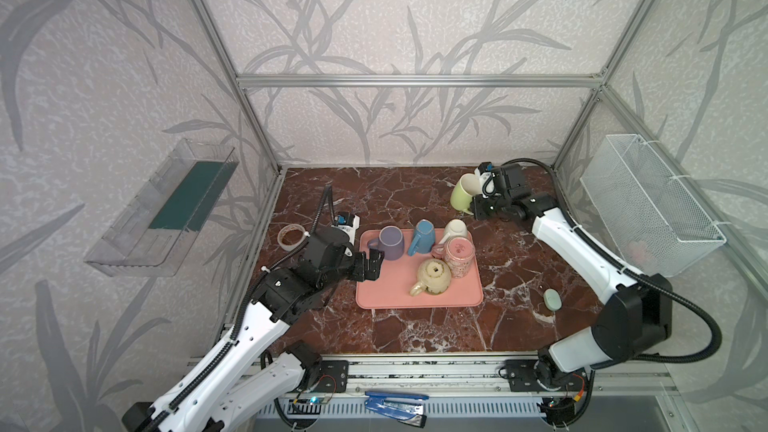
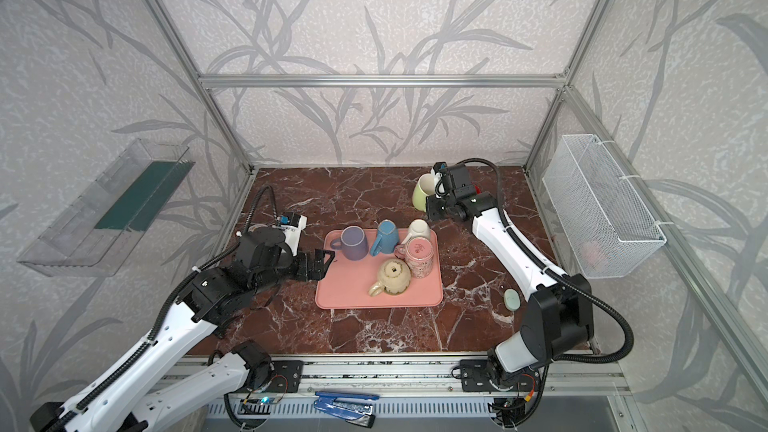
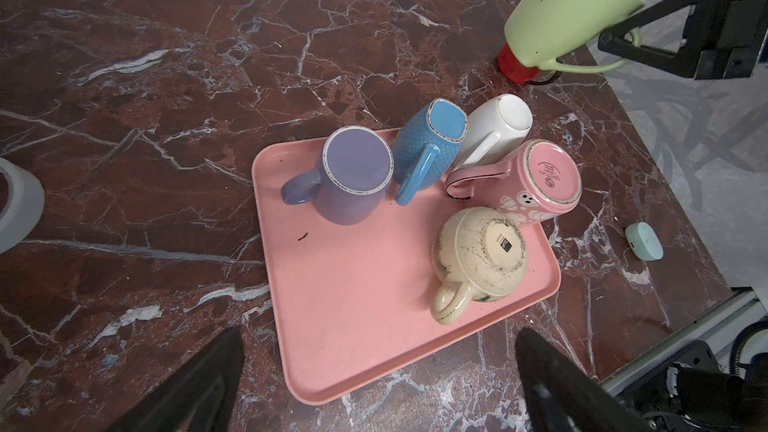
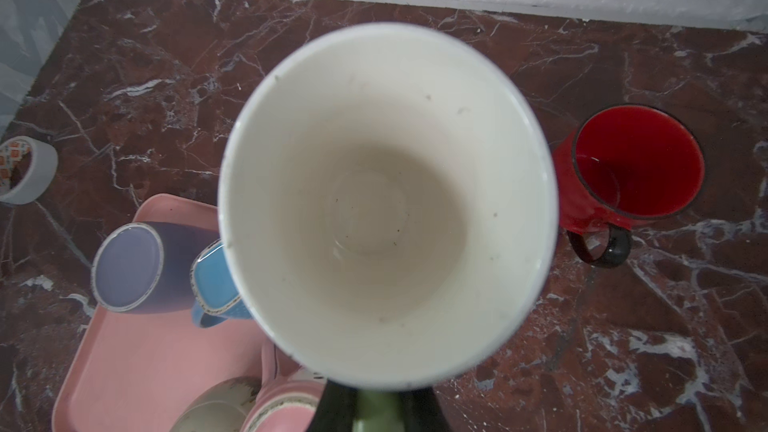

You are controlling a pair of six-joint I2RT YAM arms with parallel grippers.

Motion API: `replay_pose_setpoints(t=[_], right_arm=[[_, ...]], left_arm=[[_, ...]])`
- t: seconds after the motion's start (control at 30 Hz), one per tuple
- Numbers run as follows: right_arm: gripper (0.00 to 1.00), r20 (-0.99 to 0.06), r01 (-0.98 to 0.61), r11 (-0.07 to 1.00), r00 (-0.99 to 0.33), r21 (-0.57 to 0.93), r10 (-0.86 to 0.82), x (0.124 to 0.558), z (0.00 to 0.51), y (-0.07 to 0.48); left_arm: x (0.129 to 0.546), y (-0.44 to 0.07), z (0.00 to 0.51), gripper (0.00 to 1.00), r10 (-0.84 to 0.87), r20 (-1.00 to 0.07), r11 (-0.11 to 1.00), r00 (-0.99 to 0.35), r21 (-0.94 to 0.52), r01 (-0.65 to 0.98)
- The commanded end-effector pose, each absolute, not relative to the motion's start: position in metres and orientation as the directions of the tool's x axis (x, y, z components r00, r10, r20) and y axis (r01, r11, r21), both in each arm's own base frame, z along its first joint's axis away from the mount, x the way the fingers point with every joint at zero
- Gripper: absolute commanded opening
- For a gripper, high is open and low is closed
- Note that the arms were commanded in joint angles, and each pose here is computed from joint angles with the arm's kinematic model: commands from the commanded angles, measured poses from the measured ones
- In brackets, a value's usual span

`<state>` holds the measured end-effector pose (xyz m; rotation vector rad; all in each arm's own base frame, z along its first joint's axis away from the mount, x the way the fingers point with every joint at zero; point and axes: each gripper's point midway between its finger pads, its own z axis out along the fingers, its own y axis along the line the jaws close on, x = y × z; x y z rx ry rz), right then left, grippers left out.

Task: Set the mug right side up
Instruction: 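Lower the green mug upright beside the red mug with the right gripper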

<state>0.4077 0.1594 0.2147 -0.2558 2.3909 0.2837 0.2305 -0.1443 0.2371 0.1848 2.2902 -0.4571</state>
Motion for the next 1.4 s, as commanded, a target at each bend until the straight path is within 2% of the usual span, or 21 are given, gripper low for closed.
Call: replay_pose_setpoints(t=[0.0,0.23,0.6,1.0,1.37], right_arm=[[0.0,-0.732,-0.249,0.967,-0.669,0.06,-0.127,0.431,0.241,0.152],[0.0,-0.702,-0.196,0.98,-0.703,0.031,-0.118,0.461,0.221,0.141],[0.0,-0.661,-0.128,0.991,-0.74,-0.041,-0.124,0.491,0.184,0.121],[0.0,-0.654,-0.033,0.995,-0.751,-0.093,-0.087,0.511,0.16,0.102],[0.0,-0.627,-0.009,0.993,-0.775,-0.114,-0.079,0.519,0.137,0.096]], left_arm=[[0.228,-0.134,0.225,0.99,0.054,-0.718,0.943,-0.694,-0.191,0.271],[0.235,-0.127,0.203,0.99,0.082,-0.676,0.965,-0.732,-0.131,0.229],[0.241,-0.12,0.187,1.0,0.072,-0.631,0.973,-0.772,-0.126,0.193],[0.244,-0.117,0.18,1.0,0.074,-0.613,0.977,-0.787,-0.113,0.181],[0.245,-0.115,0.176,1.0,0.077,-0.605,0.979,-0.792,-0.103,0.174]])
